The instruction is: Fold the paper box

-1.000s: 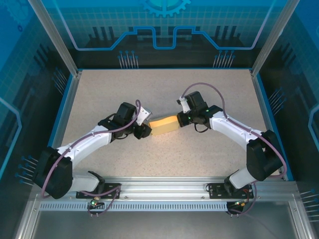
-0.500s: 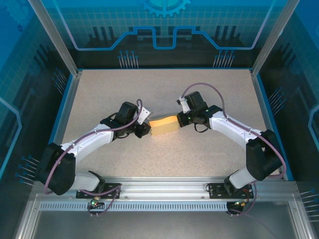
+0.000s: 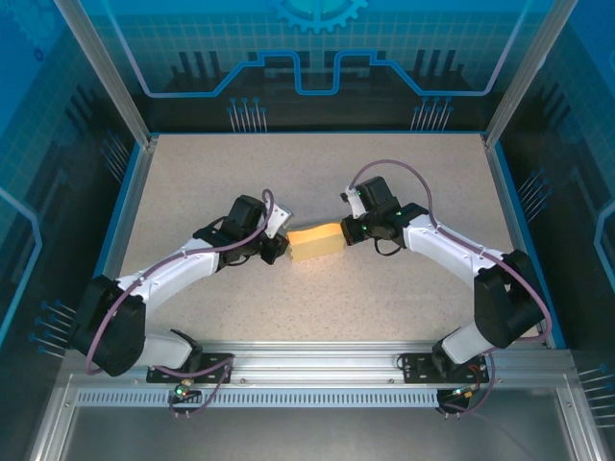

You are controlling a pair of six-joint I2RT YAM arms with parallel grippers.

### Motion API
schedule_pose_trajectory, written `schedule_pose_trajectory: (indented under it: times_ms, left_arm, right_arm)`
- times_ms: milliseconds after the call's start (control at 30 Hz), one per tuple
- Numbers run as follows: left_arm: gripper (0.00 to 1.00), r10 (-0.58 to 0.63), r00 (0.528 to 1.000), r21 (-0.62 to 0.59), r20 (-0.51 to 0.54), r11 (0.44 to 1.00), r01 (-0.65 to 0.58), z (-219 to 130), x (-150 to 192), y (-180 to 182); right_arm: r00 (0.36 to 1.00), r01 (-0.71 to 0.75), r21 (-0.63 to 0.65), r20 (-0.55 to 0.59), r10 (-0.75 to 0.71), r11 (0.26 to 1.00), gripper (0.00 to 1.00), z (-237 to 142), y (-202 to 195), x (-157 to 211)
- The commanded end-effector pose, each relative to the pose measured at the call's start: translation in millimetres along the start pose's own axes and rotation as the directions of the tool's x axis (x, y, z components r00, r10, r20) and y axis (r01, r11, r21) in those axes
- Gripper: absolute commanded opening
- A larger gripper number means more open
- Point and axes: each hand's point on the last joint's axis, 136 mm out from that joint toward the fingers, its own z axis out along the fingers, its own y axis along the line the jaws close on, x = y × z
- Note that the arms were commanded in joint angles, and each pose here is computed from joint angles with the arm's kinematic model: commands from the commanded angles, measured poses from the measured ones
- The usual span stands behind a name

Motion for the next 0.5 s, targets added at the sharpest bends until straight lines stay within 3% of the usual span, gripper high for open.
schedule_pose_trajectory:
  times_ms: [0,467]
  left_arm:
    - [0.09,-0.036,0.997,0.042,0.062,0.999,0.033,-11,-24,-11]
    - [0.04,-0.212,0.975,0.124,0.072,0.971,0.202,-16,-34,-23]
  right_arm:
    - [1.000,0.020,-0.024,0.000,-0.020,1.000,0.00,1,10,1]
    - [1.000,0.021,-0.029,-0.014,-0.022,0.999,0.00,8,13,7]
